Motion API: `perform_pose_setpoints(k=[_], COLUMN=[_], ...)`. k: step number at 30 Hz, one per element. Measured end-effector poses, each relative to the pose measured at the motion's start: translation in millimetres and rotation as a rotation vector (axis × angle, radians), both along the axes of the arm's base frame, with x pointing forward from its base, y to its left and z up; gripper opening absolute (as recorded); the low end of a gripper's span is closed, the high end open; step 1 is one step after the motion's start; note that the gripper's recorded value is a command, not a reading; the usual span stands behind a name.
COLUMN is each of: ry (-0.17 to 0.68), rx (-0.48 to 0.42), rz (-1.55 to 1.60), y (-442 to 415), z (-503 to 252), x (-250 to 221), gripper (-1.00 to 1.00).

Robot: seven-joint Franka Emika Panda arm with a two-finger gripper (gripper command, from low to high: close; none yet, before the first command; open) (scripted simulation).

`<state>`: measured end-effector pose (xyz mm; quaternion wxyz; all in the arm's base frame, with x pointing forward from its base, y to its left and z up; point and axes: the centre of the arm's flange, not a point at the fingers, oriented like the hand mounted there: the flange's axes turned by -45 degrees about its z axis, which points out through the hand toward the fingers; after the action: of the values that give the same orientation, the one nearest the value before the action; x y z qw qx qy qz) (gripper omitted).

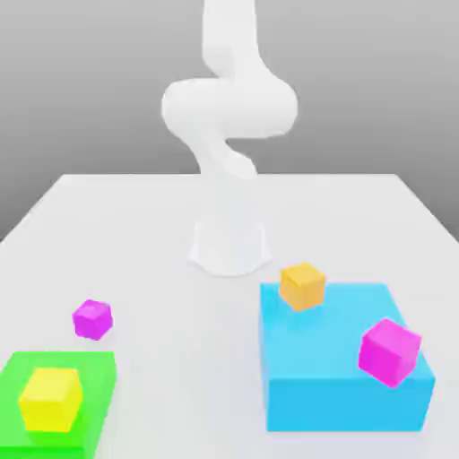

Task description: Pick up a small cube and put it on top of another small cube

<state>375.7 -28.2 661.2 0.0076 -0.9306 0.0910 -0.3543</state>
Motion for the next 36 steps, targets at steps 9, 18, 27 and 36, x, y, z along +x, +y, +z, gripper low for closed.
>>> perform_pose_setpoints(k=[9, 18, 27, 36], ry=[0.233, 0.404, 0.483, 0.480], rx=[0.280, 0.535, 0.661, 0.661], rz=[-0.623, -1.274, -1.642, -1.644], y=[-124.7, -206.2, -214.4, -213.3], z=[-203.4, -388.3, -502.3, -533.4], x=[28.3, -61.4, -136.4, -138.0], gripper=[0.00, 0.00, 0.00, -1.00])
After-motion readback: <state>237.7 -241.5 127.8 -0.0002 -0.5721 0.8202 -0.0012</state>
